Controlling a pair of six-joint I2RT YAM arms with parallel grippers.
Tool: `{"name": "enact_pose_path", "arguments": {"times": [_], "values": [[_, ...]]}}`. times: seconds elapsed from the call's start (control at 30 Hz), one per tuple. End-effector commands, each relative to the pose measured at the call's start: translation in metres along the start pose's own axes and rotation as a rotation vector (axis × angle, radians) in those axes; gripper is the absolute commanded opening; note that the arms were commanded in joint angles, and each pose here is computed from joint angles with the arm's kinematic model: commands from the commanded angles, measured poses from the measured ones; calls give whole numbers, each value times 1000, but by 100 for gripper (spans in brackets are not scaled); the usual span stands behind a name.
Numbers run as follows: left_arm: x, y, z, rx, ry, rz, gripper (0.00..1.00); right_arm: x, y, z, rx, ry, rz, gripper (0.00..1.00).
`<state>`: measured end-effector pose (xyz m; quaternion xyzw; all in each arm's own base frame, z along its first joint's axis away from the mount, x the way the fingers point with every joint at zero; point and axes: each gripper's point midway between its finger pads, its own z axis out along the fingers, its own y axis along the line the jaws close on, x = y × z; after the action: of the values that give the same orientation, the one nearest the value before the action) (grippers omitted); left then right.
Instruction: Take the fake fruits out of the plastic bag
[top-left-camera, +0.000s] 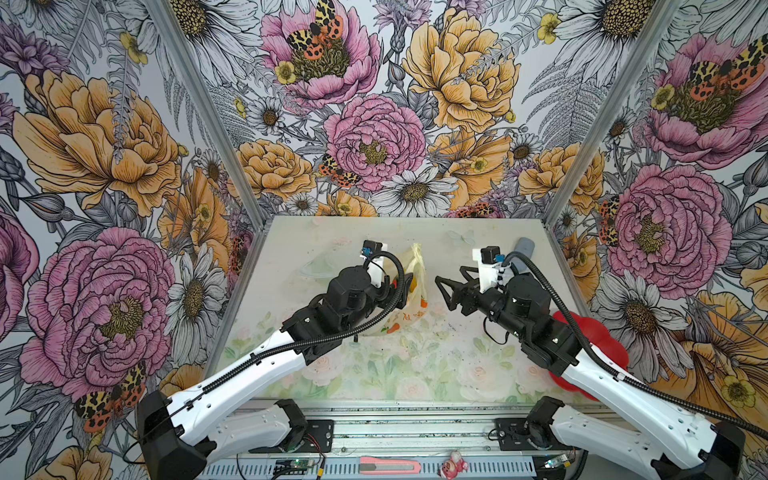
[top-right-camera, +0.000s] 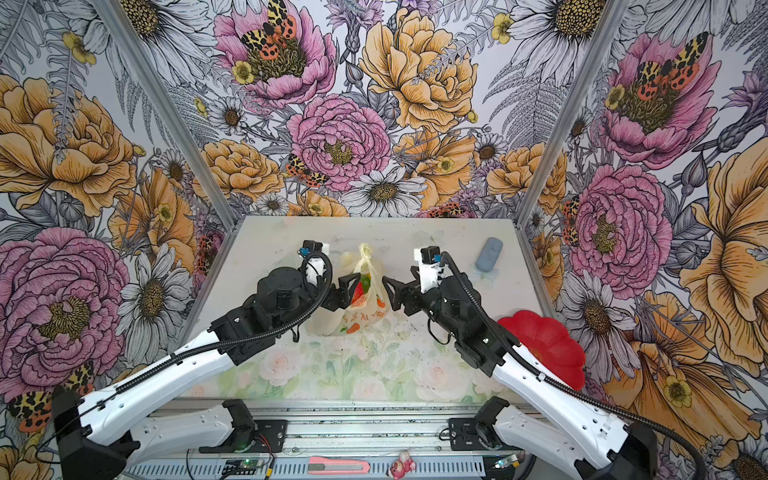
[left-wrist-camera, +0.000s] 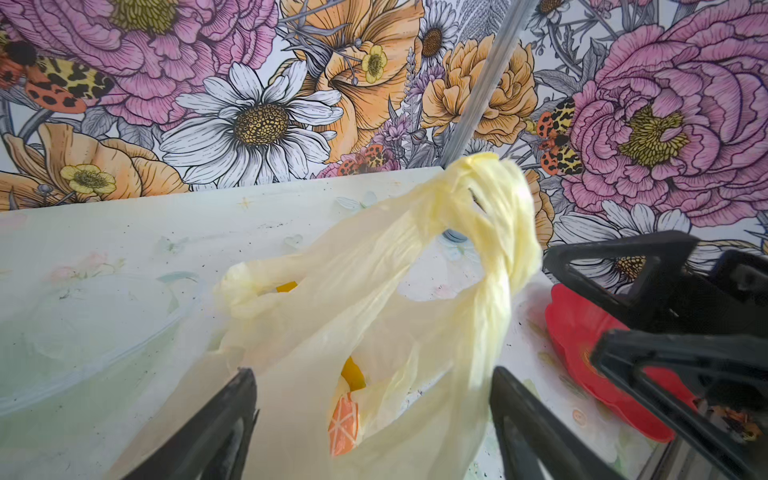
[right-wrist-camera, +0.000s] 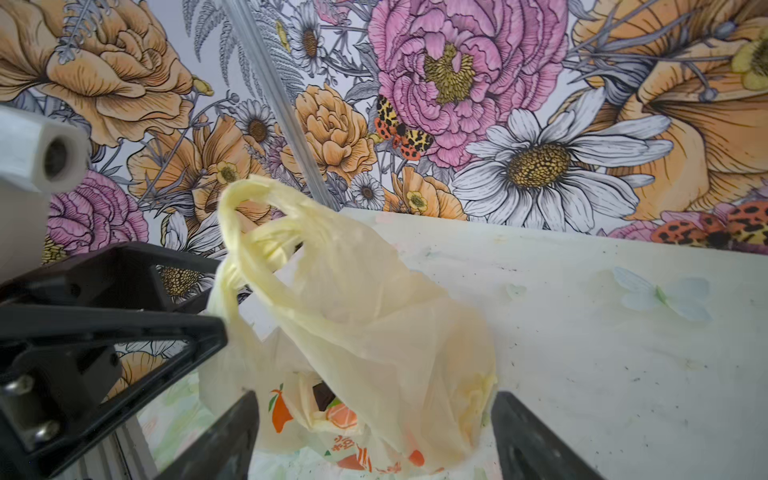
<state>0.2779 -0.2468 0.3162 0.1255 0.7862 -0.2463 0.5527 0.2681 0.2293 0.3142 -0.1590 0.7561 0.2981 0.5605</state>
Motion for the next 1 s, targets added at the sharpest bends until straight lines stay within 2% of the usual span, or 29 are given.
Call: {"name": "enact_pose_path", "arguments": {"times": [0.0, 0.2, 0.37, 0.47, 0.6, 0.7, 0.8, 0.93, 0.97], "values": [[-7, 13, -9, -23, -67, -34, 88, 1, 4, 10, 60, 23, -106, 89], [0, 23, -15, -21, -72, -53, 89, 11, 23, 29, 68, 66, -153, 89], [4, 26, -16, -25, -70, -63, 89, 10, 8, 44, 197, 72, -119, 86], [7, 26, -15, -23, -63, -69, 90, 5, 2, 50, 250, 61, -98, 81], [7, 24, -14, -21, -46, -66, 89, 2, 2, 61, 273, 68, -95, 60], [6, 27, -13, -96, 2, -58, 89, 3, 4, 68, 269, 86, -95, 49], [2, 14, -13, -131, 29, -5, 89, -1, -1, 65, 298, 70, -84, 37], [2, -6, -6, -97, 45, 27, 90, -6, -3, 59, 308, 54, -85, 14], [3, -8, -3, -97, 52, 32, 90, -7, -2, 59, 301, 54, -85, 11]]}}
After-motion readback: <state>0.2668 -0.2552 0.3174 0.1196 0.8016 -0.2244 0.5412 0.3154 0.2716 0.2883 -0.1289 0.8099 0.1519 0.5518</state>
